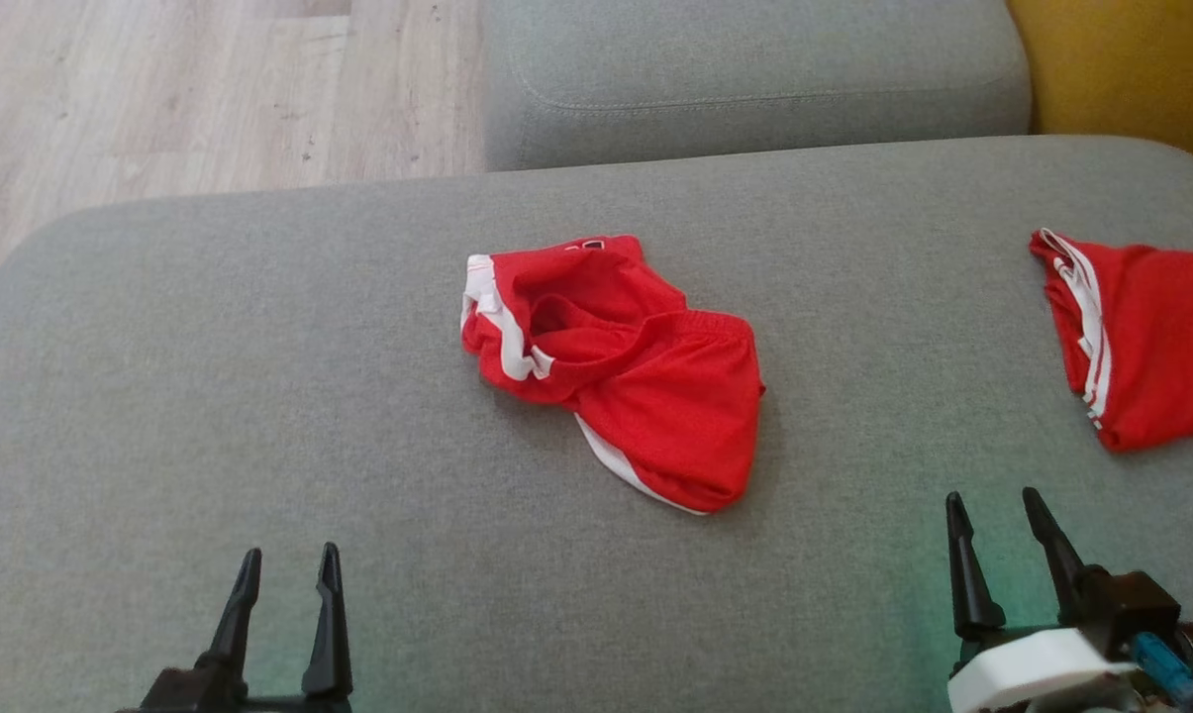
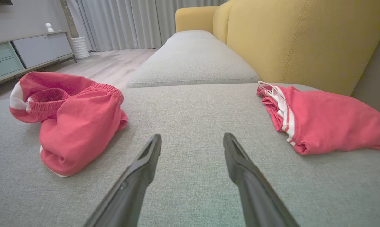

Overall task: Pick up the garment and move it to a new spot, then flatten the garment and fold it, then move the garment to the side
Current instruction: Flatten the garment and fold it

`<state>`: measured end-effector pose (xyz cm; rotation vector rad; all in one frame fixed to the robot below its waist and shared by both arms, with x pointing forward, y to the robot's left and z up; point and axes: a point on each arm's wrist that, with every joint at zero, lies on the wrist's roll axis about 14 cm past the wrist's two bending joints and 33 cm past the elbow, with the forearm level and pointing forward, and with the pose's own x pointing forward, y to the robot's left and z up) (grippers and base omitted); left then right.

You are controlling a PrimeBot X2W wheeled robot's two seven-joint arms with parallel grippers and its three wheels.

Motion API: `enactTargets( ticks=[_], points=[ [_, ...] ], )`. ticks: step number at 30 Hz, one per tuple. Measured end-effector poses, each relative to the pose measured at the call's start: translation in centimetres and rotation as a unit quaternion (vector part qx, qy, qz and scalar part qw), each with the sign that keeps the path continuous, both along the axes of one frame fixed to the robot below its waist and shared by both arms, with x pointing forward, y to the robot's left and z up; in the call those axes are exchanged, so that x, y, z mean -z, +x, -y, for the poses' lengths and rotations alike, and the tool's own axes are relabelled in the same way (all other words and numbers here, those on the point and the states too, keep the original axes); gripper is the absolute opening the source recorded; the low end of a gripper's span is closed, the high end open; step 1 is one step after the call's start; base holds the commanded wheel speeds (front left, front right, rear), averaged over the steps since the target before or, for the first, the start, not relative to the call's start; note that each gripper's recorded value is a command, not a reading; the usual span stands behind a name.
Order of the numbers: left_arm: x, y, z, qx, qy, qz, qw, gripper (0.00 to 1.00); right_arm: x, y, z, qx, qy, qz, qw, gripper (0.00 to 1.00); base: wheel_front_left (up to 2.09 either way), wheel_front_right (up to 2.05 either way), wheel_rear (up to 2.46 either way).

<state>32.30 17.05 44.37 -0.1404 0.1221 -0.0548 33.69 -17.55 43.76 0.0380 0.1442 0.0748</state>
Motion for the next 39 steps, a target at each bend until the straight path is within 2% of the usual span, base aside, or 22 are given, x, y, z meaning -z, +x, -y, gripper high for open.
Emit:
enactTargets(
  ticks=[17, 23, 27, 30, 35, 39],
  points=[
    [0.4, 0.4, 0.9, 0.017, -0.002, -0.007, 1.000, 1.00, 0.4, -0.3, 0.3, 0.006, 0.001, -0.006, 1.000, 1.00, 0.00, 0.00, 0.00],
    [-2.5, 3.6, 4.7, 0.075, -0.008, 0.042, 0.996, 1.00, 0.7, 0.0, 0.3, 0.006, 0.001, -0.012, 1.000, 1.00, 0.00, 0.00, 0.00],
    [-6.6, 7.2, 9.9, 0.155, -0.004, 0.104, 0.982, 1.00, 0.2, 1.1, 0.1, 0.003, 0.001, -0.003, 1.000, 1.00, 0.00, 0.00, 0.00],
    [-7.6, 8.9, 14.4, 0.223, 0.005, 0.117, 0.968, 1.00, -0.1, 1.9, 0.0, 0.001, 0.000, 0.001, 1.000, 1.00, 0.00, 0.00, 0.00],
    [-7.5, 11.1, 21.3, 0.334, 0.027, 0.089, 0.938, 1.00, -0.1, 3.2, -0.4, -0.005, -0.001, 0.004, 1.000, 1.00, 0.00, 0.00, 0.00],
    [-6.5, 13.5, 24.7, 0.387, 0.050, 0.053, 0.919, 1.00, -0.2, 4.5, -0.8, -0.012, 0.000, 0.006, 1.000, 1.00, 0.00, 0.00, 0.00]
  ],
)
